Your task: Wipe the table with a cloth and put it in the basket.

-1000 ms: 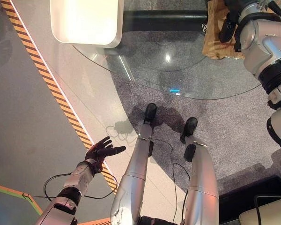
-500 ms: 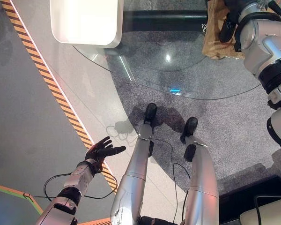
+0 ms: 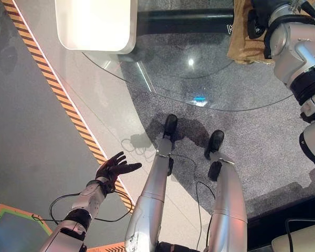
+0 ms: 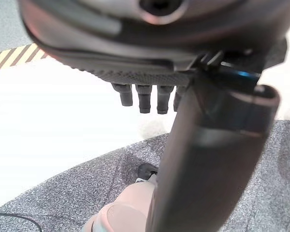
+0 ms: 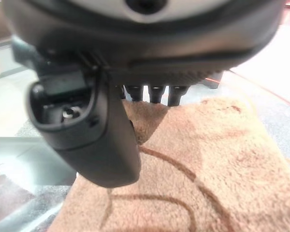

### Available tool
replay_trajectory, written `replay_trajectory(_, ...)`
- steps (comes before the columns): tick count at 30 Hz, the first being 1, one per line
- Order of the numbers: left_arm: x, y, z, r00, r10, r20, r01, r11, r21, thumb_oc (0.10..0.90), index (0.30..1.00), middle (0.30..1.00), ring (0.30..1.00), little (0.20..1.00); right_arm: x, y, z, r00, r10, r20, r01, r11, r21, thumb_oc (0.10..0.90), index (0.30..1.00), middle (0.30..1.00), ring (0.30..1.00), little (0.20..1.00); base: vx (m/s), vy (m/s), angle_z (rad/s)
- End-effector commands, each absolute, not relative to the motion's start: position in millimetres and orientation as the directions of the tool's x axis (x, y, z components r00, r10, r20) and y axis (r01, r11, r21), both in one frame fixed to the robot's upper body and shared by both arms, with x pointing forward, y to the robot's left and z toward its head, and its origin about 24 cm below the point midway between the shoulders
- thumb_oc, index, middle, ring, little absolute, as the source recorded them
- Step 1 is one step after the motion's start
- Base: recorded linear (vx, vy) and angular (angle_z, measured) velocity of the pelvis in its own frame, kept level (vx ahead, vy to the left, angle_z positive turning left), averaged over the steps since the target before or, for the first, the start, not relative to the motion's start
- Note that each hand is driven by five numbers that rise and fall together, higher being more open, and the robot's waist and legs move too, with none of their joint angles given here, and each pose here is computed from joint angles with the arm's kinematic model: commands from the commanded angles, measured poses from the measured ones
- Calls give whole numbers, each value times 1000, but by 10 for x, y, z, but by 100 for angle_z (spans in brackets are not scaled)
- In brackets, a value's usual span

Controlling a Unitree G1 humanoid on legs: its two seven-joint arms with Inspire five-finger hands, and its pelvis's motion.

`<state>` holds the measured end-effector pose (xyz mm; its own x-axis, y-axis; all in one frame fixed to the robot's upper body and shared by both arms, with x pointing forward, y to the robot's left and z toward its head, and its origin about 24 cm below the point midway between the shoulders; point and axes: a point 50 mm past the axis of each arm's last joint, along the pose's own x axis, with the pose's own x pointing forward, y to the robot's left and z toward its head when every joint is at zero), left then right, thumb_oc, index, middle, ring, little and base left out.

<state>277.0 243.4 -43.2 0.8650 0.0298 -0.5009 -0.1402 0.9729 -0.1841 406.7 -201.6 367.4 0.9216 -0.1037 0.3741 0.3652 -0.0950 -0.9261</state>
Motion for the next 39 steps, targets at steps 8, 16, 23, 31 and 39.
replay_trajectory(8,2457,2662,-634,807,91,-583,-194,974,-116,800,900,900,900,900,3913,-2150,4042,867,-141,478,451,-187,-873,100,300,300,300,200,0,0,0)
replay_trajectory(16,2457,2663,-632,808,87,-582,-190,975,-117,800,900,900,900,900,3912,-2164,4038,867,-142,477,451,-183,-874,100,300,300,300,200,0,0,0)
replay_trajectory(23,2471,2657,-622,810,87,-580,-189,975,-119,800,900,900,900,900,3917,-2145,4034,869,-137,475,449,-186,-874,100,300,300,300,200,0,0,0)
replay_trajectory(31,2476,2650,-622,811,88,-578,-190,975,-117,800,900,900,900,900,3928,-2135,4015,878,-138,459,434,-178,-883,100,300,300,300,200,0,0,0)
replay_trajectory(39,2488,2667,-606,813,85,-576,-188,975,-121,800,900,900,900,900,3952,-2118,3965,908,-123,401,380,-166,-910,100,300,300,300,200,0,0,0)
